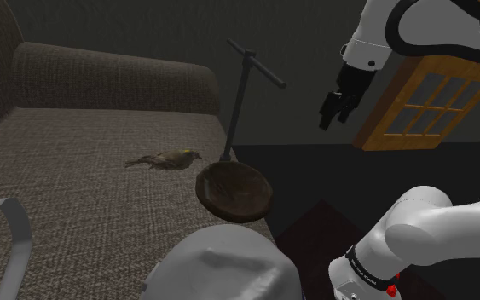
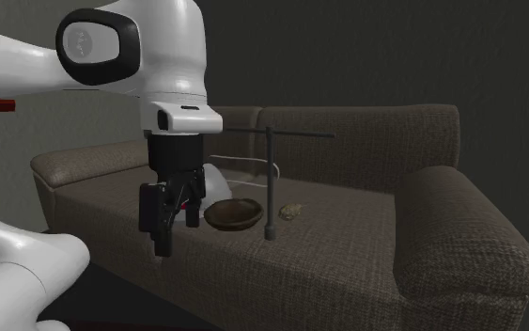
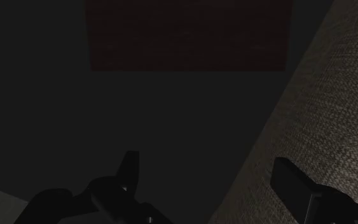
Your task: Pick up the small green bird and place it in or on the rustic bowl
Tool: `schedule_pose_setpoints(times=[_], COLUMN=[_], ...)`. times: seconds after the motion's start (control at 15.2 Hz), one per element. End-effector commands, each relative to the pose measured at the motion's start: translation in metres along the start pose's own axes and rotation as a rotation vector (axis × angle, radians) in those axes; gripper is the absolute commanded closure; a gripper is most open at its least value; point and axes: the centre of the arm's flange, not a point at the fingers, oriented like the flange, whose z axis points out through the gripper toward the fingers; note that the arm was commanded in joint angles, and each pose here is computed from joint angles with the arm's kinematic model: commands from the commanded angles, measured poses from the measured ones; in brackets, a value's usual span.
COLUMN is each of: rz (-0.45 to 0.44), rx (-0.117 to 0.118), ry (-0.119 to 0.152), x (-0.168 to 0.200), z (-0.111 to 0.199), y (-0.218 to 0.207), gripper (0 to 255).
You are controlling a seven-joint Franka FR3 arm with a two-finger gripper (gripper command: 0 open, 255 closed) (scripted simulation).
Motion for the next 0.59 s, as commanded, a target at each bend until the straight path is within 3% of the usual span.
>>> schedule_pose_setpoints(times=[0.0, 0.53], rz=[0.000, -0.187], rx=[0.000, -0.041], ry=[0.000, -0.009], x=[0.000, 0.069], z=[0.000, 0.005], y=[0.000, -0.087], gripper=[0, 0])
